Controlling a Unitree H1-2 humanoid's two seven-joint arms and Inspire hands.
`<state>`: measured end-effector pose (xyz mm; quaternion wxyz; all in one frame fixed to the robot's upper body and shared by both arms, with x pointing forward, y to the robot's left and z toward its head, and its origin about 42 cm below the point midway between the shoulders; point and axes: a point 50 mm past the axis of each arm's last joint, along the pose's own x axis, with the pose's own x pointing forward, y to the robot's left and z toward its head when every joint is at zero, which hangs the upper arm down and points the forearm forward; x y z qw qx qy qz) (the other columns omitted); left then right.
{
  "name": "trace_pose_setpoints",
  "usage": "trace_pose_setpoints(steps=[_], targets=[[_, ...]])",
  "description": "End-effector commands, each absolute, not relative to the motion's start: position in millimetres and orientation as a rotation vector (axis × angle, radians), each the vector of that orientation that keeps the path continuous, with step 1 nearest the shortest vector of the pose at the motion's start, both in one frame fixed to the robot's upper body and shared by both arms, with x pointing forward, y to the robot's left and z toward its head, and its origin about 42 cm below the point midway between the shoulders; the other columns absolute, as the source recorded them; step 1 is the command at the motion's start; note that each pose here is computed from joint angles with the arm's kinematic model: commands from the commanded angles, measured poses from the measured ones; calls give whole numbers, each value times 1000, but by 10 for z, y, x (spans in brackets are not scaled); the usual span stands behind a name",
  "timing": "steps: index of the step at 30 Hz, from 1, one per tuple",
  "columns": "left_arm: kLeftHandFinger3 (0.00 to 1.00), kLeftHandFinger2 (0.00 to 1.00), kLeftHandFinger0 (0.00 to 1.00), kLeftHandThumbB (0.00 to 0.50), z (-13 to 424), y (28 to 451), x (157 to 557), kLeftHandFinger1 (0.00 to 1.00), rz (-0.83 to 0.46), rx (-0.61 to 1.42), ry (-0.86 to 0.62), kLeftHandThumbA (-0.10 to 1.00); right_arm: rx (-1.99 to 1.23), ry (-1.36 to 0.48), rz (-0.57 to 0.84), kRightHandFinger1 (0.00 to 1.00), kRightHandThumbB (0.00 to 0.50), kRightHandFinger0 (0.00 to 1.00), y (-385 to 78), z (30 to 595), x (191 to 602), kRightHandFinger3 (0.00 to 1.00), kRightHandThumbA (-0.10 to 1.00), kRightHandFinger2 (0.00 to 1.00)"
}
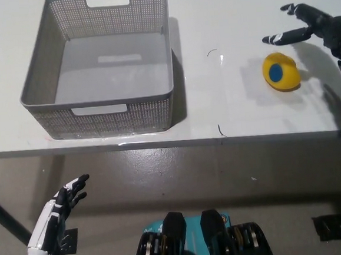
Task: Use the right hand to pick up a yellow duck toy and place it into a container on the left hand side
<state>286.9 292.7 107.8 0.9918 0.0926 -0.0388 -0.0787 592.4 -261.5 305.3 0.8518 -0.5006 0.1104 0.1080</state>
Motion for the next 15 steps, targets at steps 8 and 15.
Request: trace_pose_setpoints(steps=[8,15], targets=[[1000,1000,1000,254,1210,2953,2868,1000,-159,204,-145,1000,-1163,223,303,1000,500,1000,-2470,3123,5948,1000,804,1000],[1000,1000,1000,273,1213,2970,2845,1000,-150,201,-149,1000,-1211,283,355,1000,500,1000,-2406,2866,5893,1000,792,1000]])
